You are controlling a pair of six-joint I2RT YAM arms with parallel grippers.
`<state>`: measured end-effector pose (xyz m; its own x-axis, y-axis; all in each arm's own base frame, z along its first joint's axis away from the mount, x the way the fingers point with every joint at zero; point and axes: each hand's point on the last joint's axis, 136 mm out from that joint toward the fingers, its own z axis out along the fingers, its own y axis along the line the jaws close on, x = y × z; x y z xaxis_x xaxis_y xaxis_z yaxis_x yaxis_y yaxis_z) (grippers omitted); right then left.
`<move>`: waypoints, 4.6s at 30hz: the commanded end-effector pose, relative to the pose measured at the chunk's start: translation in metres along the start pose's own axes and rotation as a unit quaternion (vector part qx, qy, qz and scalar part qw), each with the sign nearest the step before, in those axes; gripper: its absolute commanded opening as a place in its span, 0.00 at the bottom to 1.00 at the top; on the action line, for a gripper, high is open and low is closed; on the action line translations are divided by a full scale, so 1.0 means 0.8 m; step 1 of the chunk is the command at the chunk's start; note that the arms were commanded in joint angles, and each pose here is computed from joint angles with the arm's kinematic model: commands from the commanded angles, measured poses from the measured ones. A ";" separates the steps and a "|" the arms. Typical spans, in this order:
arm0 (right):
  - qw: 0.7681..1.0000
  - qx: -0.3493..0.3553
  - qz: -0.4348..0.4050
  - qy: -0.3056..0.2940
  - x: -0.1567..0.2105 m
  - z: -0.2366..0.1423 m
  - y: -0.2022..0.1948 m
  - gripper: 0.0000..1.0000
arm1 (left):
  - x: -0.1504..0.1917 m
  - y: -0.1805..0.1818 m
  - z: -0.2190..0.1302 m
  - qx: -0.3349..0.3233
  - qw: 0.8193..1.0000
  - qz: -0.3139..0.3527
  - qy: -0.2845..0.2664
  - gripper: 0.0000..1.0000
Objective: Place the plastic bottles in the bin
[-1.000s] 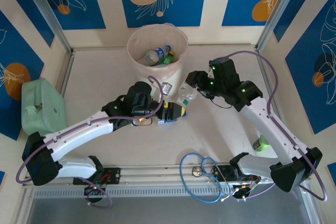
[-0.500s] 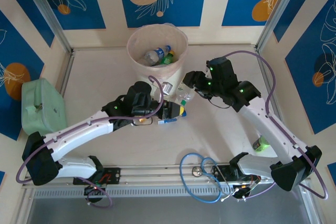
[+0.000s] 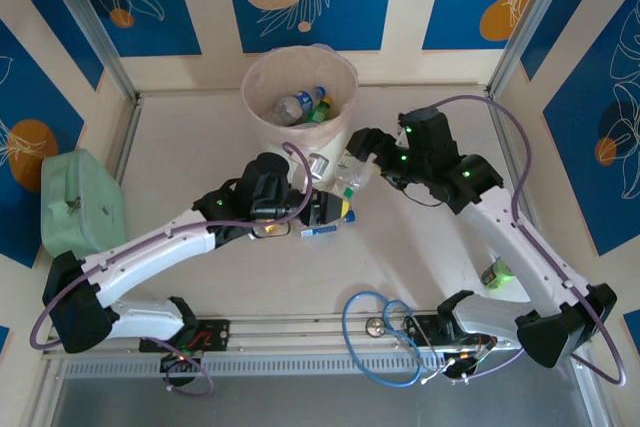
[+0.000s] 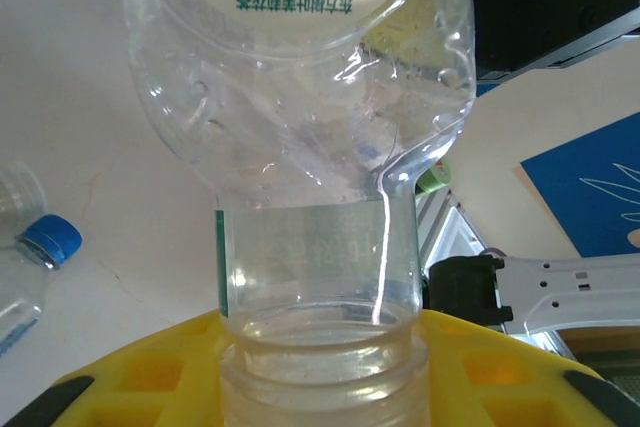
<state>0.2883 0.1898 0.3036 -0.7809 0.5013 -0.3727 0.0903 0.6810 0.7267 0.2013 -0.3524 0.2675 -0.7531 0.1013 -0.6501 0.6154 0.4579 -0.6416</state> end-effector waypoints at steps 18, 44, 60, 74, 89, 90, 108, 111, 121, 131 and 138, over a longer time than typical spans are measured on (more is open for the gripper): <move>0.991 0.056 0.091 -0.078 -0.031 -0.074 -0.135 0.94 | -0.209 0.034 -0.113 -0.207 0.966 0.035 -0.153 0.22; 0.993 0.057 0.080 -0.072 -0.025 -0.078 -0.133 0.94 | -0.264 0.125 -0.121 -0.262 0.955 -0.021 -0.137 0.69; 0.998 0.035 0.044 -0.008 0.005 -0.033 -0.119 0.94 | -0.147 0.096 -0.199 -0.255 0.954 -0.043 -0.149 0.69; 0.986 0.091 0.105 0.091 0.103 0.088 -0.165 0.83 | -0.033 0.130 -0.204 -0.264 0.951 -0.115 -0.112 0.65; 0.974 0.143 0.135 0.108 0.119 0.111 -0.195 0.76 | 0.034 0.174 -0.116 -0.210 0.963 -0.161 -0.046 0.70; 0.975 0.142 0.138 0.105 0.116 0.108 -0.195 0.76 | 0.041 0.176 -0.103 -0.207 0.965 -0.158 -0.034 0.70; 0.977 0.130 0.156 0.067 0.099 0.051 -0.207 0.76 | 0.064 0.202 0.051 -0.201 0.974 -0.060 0.084 0.86; 0.977 0.130 0.155 0.064 0.098 0.044 -0.207 0.76 | 0.064 0.209 0.056 -0.209 0.973 -0.045 0.087 0.86; 0.977 0.128 0.160 0.055 0.092 0.034 -0.209 0.76 | 0.069 0.209 0.073 -0.218 0.967 -0.019 0.128 0.87; 0.978 0.124 0.166 0.041 0.084 0.021 -0.213 0.77 | 0.118 0.129 0.103 -0.112 0.970 -0.012 0.217 0.79; 0.978 0.119 0.170 0.033 0.077 0.012 -0.216 0.76 | 0.109 0.126 0.093 -0.131 0.962 0.050 0.235 0.81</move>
<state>0.2391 0.1090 0.1514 -0.7014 0.7054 -0.1027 0.4906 0.5822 0.6483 0.2089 -0.3681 0.1061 -0.8070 0.4521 -0.3799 0.5902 0.6382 -0.4943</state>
